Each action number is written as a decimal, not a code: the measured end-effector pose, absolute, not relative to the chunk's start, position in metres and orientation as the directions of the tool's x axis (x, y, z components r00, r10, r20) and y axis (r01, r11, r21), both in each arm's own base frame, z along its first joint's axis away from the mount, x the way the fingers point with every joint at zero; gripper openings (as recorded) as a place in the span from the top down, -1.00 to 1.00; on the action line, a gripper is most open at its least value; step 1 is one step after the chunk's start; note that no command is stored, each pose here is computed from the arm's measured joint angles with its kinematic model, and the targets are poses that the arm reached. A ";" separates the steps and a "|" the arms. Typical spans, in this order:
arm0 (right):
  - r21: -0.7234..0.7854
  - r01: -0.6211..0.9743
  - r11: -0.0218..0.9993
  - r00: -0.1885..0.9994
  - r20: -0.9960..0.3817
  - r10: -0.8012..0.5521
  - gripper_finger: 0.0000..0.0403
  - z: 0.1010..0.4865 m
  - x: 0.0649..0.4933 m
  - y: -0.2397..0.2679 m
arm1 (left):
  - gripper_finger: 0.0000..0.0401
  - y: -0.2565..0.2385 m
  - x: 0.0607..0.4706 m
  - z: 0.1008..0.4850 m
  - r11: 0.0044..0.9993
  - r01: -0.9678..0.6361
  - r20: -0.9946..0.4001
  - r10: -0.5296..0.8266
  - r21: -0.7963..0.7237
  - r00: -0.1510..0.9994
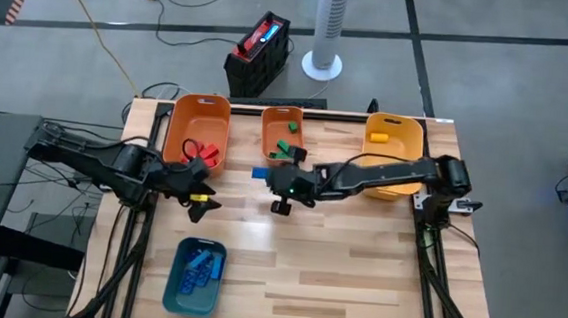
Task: Sort blocks
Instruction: Put the blue game piece into the blue bin, then return to Home Position
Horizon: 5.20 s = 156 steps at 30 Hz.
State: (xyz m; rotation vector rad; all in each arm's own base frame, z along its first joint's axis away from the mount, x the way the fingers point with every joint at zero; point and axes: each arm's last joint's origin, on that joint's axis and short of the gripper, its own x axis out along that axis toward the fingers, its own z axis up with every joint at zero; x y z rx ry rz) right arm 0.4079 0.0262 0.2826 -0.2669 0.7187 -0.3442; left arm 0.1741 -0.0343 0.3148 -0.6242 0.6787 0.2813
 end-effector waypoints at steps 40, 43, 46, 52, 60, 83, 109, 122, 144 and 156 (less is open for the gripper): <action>-0.532 0.249 0.810 0.859 -0.265 -0.438 0.35 0.365 0.372 0.072 | -0.20 -0.017 0.229 0.360 0.693 -0.147 -0.094 0.114 -0.706 0.989; -0.532 0.247 0.810 0.859 -0.267 -0.437 0.35 0.364 0.372 0.072 | -0.20 -0.018 0.238 0.355 0.691 -0.149 -0.101 0.110 -0.707 0.989; -0.533 0.246 0.809 0.859 -0.267 -0.437 0.35 0.364 0.372 0.072 | -0.18 -0.018 0.242 0.352 0.686 -0.162 -0.111 0.118 -0.709 0.987; -0.539 0.212 0.815 0.863 -0.288 -0.415 0.30 0.362 0.372 0.073 | 0.13 -0.016 0.241 0.353 0.704 -0.203 -0.104 0.181 -0.681 0.978; -0.525 0.214 0.824 0.860 -0.299 -0.414 0.25 0.361 0.372 0.073 | 0.59 -0.017 0.240 0.356 0.739 -0.173 -0.083 0.158 -0.651 0.984; -0.372 0.318 0.872 0.747 -0.468 -0.472 -0.27 0.347 0.362 0.041 | 0.59 -0.055 0.131 0.339 0.592 -0.342 -0.636 -0.404 -0.729 0.657; -0.364 0.336 0.869 0.739 -0.470 -0.483 -0.27 0.347 0.365 0.026 | 0.33 -0.103 0.157 0.233 0.669 -0.497 -0.824 -0.347 -0.552 0.449; -0.132 0.433 0.892 0.800 -0.399 -0.448 -0.27 0.374 0.348 0.022 | -0.04 -0.093 0.149 0.266 0.651 -0.433 -0.742 -0.316 -0.623 0.592; 0.511 0.438 0.739 0.894 -0.167 -0.415 -0.27 0.276 0.187 -0.004 | 0.37 -0.008 0.058 0.335 0.838 -0.338 -0.188 0.283 -0.428 0.940; 0.658 0.342 0.671 0.857 0.075 -0.510 -0.27 0.251 0.119 -0.024 | 0.67 -0.004 0.066 0.334 0.832 -0.465 -0.202 0.421 -0.303 0.884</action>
